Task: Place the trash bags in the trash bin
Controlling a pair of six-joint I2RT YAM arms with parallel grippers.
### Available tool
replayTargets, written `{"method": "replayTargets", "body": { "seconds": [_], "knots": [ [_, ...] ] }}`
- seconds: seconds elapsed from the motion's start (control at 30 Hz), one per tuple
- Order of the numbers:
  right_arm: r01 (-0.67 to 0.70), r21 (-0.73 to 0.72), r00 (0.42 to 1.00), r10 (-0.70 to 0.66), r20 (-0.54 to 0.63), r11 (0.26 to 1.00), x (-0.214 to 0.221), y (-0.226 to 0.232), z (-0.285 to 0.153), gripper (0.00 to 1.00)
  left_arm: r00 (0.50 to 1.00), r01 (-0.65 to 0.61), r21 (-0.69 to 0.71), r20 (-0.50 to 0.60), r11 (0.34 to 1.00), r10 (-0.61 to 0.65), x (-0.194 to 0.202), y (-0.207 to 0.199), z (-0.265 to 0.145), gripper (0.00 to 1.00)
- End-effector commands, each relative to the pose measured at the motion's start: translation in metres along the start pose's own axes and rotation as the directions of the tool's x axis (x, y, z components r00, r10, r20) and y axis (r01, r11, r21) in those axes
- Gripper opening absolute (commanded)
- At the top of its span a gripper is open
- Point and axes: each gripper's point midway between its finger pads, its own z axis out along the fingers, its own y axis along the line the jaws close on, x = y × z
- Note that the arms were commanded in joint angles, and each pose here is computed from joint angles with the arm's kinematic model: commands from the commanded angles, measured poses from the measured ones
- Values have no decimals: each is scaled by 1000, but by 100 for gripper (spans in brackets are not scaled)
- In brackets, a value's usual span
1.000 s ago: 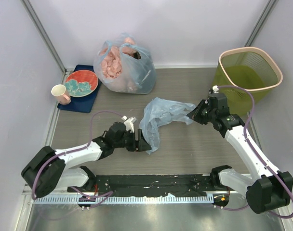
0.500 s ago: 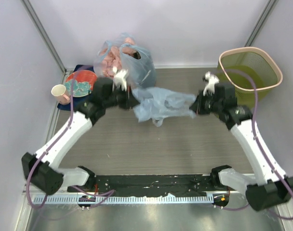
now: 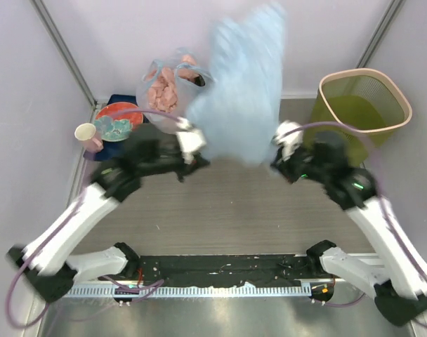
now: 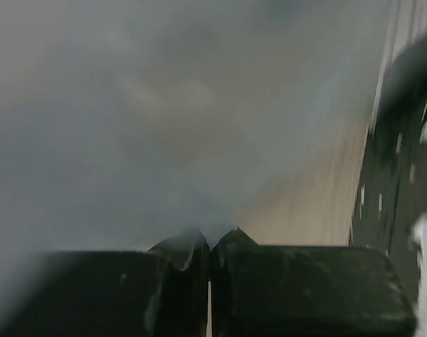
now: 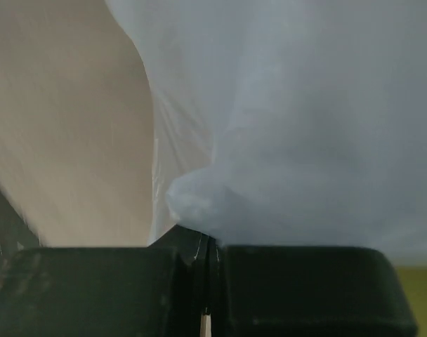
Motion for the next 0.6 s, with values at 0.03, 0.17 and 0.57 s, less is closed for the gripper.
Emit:
{"method": "replayTargets", "body": {
  "seconds": [0.03,0.17,0.57],
  "knots": [
    [-67,-259,620,-163,-767,963,233,44,-24,1,474,489,192,-877,851,-75,255,-99,-51,0],
    [-124,-349,800,-115,-589,929,121,60,-19,1,695,535,310,-691,786,-200,151,-87,-34,0],
    [-5,-96,972,27,234,995,-159,4,-25,1,952,79,-9,296,997,-73,-125,40,-33,0]
  ]
}}
